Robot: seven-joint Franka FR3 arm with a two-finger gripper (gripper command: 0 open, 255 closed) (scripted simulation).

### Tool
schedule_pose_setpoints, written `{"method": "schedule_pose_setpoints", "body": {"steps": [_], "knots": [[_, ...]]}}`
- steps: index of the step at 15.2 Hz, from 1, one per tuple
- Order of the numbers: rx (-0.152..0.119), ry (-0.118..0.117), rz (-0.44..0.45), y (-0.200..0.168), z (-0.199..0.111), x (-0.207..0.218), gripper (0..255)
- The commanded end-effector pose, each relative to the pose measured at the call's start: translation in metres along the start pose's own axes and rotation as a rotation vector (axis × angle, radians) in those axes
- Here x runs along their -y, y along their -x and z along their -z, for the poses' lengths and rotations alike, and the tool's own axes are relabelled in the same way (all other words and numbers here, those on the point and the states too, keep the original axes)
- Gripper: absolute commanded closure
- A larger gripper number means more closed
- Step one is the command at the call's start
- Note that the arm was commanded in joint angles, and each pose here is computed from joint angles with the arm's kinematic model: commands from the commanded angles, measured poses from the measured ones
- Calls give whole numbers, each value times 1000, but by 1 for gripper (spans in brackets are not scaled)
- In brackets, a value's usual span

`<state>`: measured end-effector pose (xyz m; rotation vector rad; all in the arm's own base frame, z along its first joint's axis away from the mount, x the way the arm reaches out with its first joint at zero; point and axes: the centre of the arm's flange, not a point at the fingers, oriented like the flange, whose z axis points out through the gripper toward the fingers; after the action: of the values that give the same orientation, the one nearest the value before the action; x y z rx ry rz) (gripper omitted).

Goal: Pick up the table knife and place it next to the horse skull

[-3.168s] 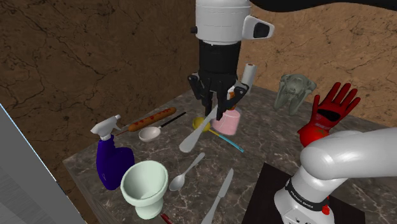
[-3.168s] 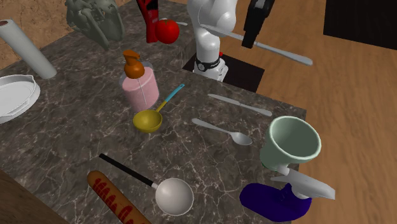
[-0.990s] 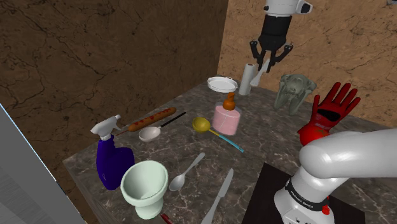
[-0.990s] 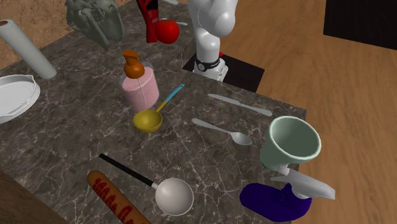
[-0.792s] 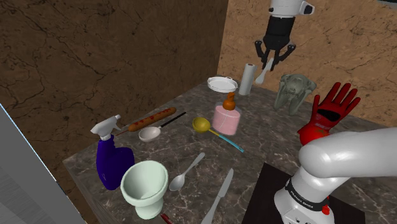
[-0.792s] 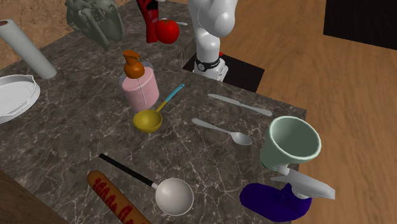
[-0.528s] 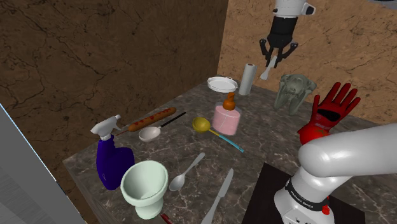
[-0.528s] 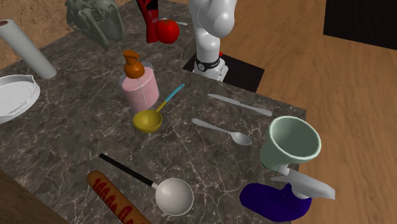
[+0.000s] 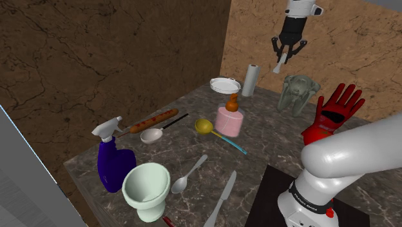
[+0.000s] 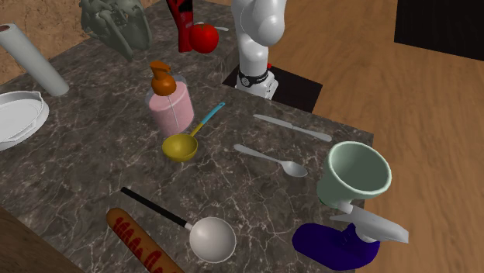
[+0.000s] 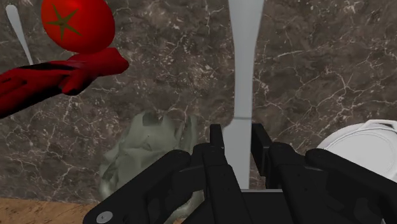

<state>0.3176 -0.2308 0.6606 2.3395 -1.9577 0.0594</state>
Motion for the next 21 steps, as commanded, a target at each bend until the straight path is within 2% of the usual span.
{"method": "schedule_pose_setpoints", "body": {"steps": [1,4,21], "knots": [[-1,1,1,-25,-2,-7,255],[-1,1,1,-62,-6,-13,255],[-1,1,1,-54,-95,-9,255]]}}
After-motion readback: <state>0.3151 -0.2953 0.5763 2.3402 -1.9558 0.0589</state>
